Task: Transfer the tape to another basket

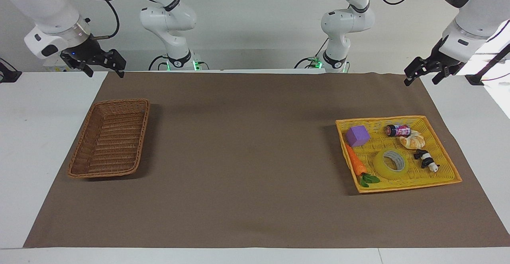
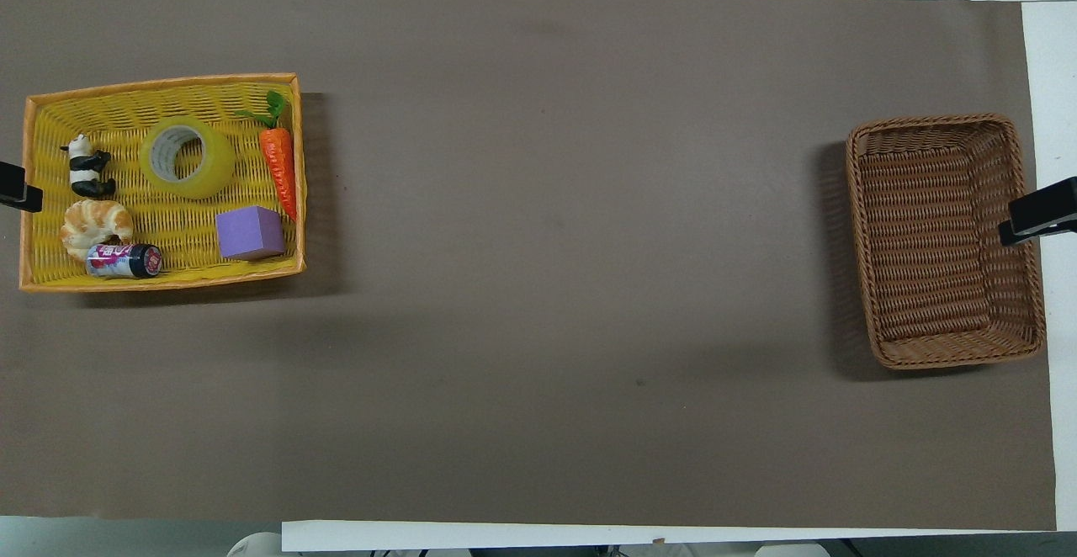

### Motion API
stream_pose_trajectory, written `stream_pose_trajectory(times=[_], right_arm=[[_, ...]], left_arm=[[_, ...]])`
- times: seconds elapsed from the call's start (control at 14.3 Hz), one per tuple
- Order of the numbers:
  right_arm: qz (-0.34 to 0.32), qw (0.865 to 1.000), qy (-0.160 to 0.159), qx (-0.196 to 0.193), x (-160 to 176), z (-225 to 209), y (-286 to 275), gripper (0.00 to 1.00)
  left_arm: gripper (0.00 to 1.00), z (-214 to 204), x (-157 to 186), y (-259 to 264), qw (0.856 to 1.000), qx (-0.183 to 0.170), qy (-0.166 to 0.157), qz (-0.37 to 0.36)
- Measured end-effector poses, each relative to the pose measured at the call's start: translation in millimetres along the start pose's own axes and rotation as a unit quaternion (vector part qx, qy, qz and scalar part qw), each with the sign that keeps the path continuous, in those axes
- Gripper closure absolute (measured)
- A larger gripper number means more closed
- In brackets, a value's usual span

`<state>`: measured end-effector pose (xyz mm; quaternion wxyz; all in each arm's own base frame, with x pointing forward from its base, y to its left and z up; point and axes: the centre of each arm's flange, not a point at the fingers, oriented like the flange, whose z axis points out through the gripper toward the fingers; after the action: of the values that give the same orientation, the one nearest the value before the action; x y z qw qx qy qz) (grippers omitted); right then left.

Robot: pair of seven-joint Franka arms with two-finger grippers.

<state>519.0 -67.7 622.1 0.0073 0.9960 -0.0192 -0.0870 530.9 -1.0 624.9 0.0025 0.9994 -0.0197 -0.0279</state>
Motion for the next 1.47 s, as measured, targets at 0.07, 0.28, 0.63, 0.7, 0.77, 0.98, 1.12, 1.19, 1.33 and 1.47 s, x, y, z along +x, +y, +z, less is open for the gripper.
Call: stream_pose_trajectory(times=[0.07,0.28,0.63,0.7,0.77,0.98,1.12,1.19,1.33,1.47], right_arm=[[0.0,1.0,0.0,0.0,0.0,0.0,0.0,0.0],[0.0,1.0,0.0,0.0,0.0,0.0,0.0,0.0],[0.0,1.0,0.0,0.0,0.0,0.0,0.0,0.0],[0.0,1.0,0.0,0.0,0.0,0.0,0.0,0.0],[0.0,1.0,0.0,0.0,0.0,0.0,0.0,0.0],[0.0,1.0,0.0,0.0,0.0,0.0,0.0,0.0],[0.0,1.0,0.0,0.0,0.0,0.0,0.0,0.0],[0.0,1.0,0.0,0.0,0.0,0.0,0.0,0.0],[0.0,1.0,0.0,0.0,0.0,0.0,0.0,0.0],[0.0,1.0,0.0,0.0,0.0,0.0,0.0,0.0]], left_arm=[[0.0,0.7,0.0,-0.1,1.0,0.0,-0.001,0.0],[0.0,1.5,-0.1,-2.7,1.0,0.0,-0.001,-0.003],[0.0,20.1,11.3,-24.1,0.999,0.006,0.029,-0.027],[0.0,39.8,17.2,-39.1,0.999,0.006,0.035,-0.039],[0.0,66.9,26.2,-53.4,0.998,0.006,0.041,-0.049],[0.0,168.3,69.5,-64.2,0.997,0.005,0.062,-0.051],[0.0,219.9,93.8,-57.3,0.997,0.002,0.064,-0.043],[0.01,235.0,101.4,-56.1,0.997,0.001,0.065,-0.041],[0.02,245.8,110.7,-55.7,0.997,0.0,0.07,-0.042],[0.04,250.2,117.3,-56.7,0.996,0.0,0.074,-0.045]])
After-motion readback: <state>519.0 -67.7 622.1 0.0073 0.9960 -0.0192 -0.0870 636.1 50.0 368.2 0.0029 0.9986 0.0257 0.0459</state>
